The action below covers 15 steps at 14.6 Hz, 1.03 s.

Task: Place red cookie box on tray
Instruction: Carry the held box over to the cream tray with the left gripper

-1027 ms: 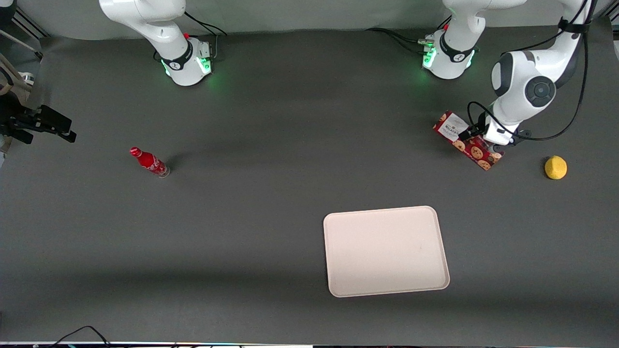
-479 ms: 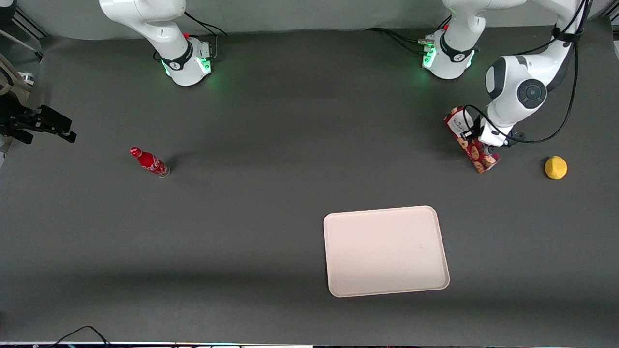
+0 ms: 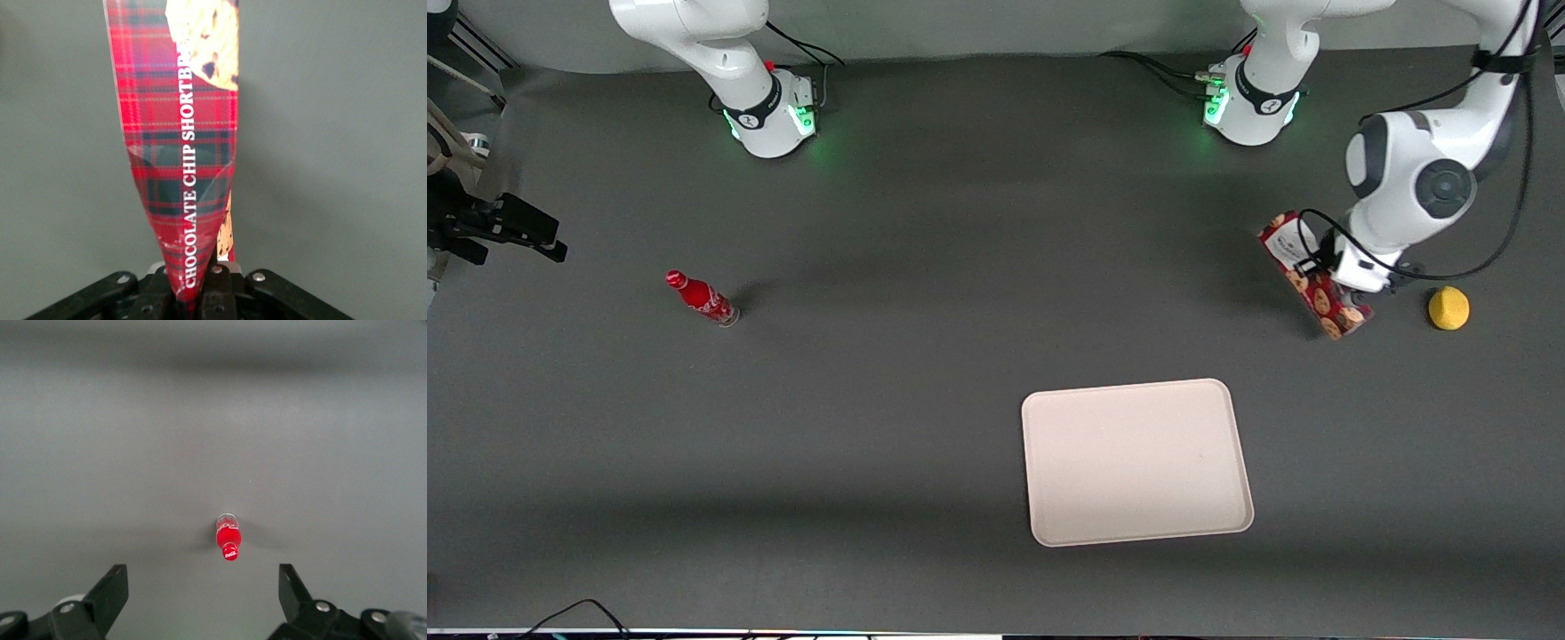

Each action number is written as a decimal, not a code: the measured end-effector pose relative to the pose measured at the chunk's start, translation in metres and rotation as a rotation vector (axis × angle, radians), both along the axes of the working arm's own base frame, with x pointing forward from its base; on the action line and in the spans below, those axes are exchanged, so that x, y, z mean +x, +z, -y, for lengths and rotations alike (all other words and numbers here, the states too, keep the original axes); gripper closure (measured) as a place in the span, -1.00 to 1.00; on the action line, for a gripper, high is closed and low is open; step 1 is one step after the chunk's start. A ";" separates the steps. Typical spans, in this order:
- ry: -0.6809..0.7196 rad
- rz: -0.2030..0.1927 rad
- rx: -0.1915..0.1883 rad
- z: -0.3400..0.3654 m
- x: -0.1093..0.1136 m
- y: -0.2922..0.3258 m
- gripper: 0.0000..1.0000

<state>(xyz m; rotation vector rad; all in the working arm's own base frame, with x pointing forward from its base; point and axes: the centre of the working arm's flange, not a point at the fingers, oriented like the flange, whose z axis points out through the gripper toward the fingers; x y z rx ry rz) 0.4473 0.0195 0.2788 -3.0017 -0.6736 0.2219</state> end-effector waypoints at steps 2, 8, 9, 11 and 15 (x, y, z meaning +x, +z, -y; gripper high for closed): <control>0.000 0.017 0.006 -0.001 0.042 0.059 0.81; -0.063 0.093 0.007 0.039 0.146 0.201 0.81; -0.085 0.100 0.000 0.053 0.165 0.206 0.81; -0.147 0.107 -0.030 0.089 0.197 0.193 0.81; -0.336 0.044 -0.105 0.162 0.235 0.109 0.81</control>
